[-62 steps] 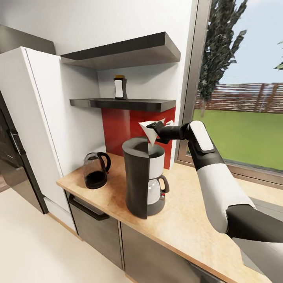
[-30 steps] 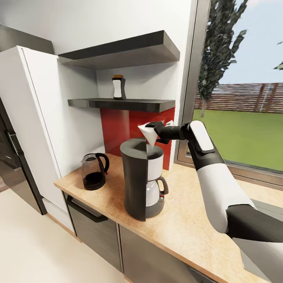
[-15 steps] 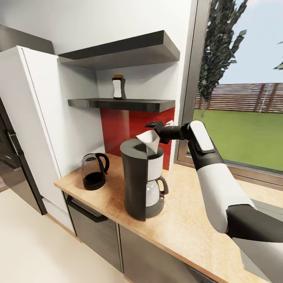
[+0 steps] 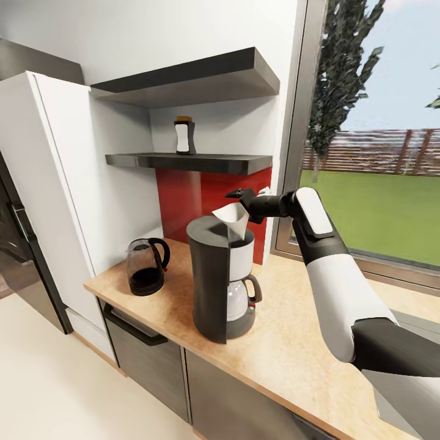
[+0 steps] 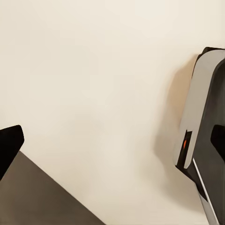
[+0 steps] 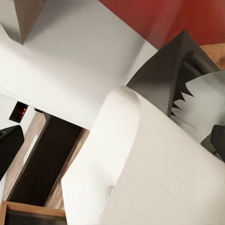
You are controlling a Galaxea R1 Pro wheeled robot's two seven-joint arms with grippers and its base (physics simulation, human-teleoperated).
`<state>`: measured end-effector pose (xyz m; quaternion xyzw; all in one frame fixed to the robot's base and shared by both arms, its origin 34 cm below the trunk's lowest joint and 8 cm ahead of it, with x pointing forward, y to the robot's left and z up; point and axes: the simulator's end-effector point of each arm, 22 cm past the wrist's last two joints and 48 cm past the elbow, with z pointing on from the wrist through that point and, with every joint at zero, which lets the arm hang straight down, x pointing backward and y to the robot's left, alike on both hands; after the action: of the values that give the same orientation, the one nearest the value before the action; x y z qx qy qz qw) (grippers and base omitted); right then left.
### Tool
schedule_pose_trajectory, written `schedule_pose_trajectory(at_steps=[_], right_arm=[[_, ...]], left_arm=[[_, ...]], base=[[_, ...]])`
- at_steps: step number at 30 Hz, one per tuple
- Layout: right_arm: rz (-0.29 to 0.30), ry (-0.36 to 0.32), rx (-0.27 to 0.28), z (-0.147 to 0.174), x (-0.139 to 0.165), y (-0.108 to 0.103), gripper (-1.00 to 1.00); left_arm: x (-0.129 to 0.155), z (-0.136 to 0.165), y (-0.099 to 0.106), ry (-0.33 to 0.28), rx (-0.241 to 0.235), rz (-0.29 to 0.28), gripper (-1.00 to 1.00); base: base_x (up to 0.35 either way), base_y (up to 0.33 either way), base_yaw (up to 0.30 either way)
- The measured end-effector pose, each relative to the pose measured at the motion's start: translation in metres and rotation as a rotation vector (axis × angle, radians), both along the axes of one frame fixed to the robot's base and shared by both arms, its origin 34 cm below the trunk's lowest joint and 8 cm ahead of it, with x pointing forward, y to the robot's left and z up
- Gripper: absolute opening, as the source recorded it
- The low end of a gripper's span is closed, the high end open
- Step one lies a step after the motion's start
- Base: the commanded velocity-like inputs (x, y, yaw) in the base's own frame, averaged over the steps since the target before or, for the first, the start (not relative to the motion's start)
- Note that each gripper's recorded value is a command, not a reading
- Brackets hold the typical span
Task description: Set up a coffee station on the kitchen countertop: keep the coffee maker on the countertop, move the bottle of coffee from the kitchen shelf to the counter next to the coffee maker, place a paper coffee filter on top of the coffee maker, put the saucer next to the coffee maker with the coffee cup on the saucer, and place the electric kettle next to the coffee maker.
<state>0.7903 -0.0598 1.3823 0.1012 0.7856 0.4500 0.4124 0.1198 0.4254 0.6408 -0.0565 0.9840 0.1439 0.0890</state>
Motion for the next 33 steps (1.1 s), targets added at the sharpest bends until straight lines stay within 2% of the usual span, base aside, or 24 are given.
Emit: schedule_pose_trajectory(at_steps=[33], right_arm=[[0.000, 0.004, -0.002, -0.0019, 0.0004, -0.0001, 1.00]], left_arm=[[0.0000, -0.0002, -0.0011, 0.000, -0.002, 0.000, 1.00]], base=[[0.016, -0.024, 0.000]])
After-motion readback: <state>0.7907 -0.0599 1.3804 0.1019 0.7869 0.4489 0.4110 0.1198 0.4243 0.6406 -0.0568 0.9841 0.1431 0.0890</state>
